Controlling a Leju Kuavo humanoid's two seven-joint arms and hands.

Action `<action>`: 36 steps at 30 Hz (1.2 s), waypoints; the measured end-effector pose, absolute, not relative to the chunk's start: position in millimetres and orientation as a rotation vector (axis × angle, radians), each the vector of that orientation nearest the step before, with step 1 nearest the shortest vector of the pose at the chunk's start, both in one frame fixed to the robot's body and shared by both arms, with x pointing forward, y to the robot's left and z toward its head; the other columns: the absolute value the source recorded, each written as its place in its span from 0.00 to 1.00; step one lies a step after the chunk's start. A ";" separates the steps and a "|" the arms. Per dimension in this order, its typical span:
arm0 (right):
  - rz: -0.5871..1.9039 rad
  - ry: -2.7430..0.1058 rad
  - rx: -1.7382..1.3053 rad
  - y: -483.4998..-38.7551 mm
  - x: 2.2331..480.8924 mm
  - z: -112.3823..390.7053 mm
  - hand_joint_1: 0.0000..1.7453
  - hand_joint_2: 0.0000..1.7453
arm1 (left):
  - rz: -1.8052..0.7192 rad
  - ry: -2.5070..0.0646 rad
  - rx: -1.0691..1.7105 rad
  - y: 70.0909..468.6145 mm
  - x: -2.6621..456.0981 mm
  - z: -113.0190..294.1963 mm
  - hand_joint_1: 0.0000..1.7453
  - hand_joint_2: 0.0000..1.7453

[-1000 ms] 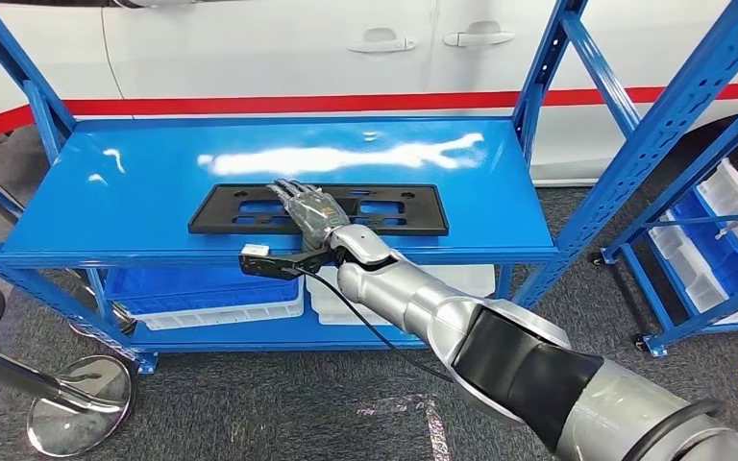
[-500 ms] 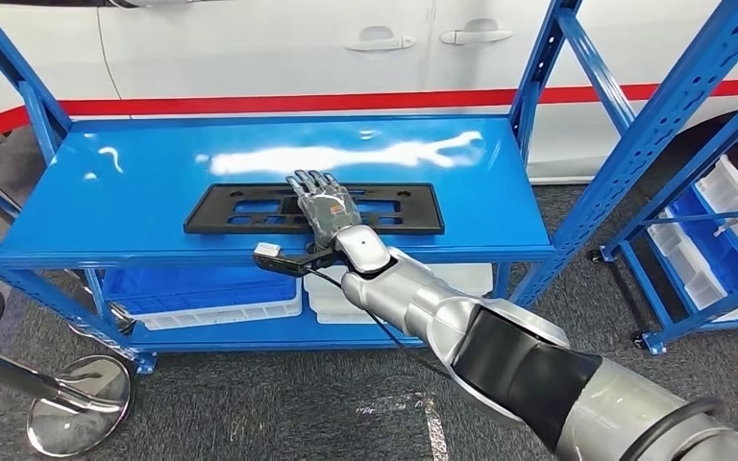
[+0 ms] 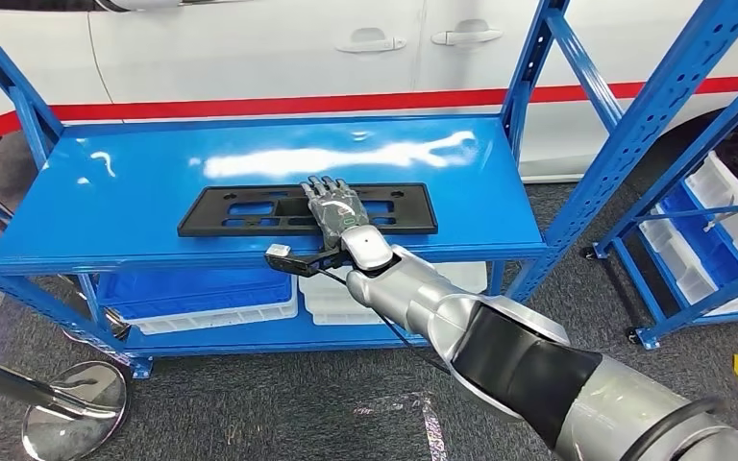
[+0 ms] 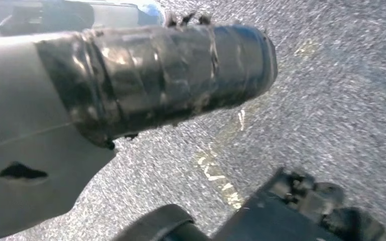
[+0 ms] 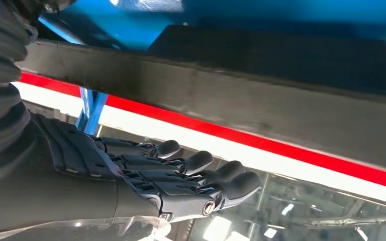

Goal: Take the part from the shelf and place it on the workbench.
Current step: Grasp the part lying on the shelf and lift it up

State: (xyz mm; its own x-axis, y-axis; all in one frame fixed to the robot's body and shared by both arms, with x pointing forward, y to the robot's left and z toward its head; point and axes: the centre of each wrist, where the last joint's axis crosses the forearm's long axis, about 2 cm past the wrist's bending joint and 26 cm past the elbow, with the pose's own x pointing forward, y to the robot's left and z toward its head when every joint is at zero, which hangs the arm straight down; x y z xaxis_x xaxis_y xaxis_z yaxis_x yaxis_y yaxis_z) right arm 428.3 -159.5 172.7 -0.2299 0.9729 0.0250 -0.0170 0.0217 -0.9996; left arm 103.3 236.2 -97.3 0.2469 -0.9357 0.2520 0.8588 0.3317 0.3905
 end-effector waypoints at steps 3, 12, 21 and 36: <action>1.394 -1.348 -1.049 -162.7 428.8 170.5 0.73 1.00 | -1.234 -0.481 0.186 236.2 103.0 -97.4 0.00 0.00; 1.473 -1.300 -0.922 -166.1 425.7 159.8 0.97 1.00 | -1.239 -0.485 0.185 235.9 103.9 -97.2 0.00 0.00; 1.492 -1.349 -0.870 -162.5 426.6 162.8 0.98 1.00 | -1.250 -0.486 0.181 236.1 102.3 -97.6 0.00 0.00; 1.477 -1.350 -0.887 -168.6 426.8 159.9 0.99 1.00 | -1.256 -0.481 0.180 237.1 100.5 -98.1 0.00 0.00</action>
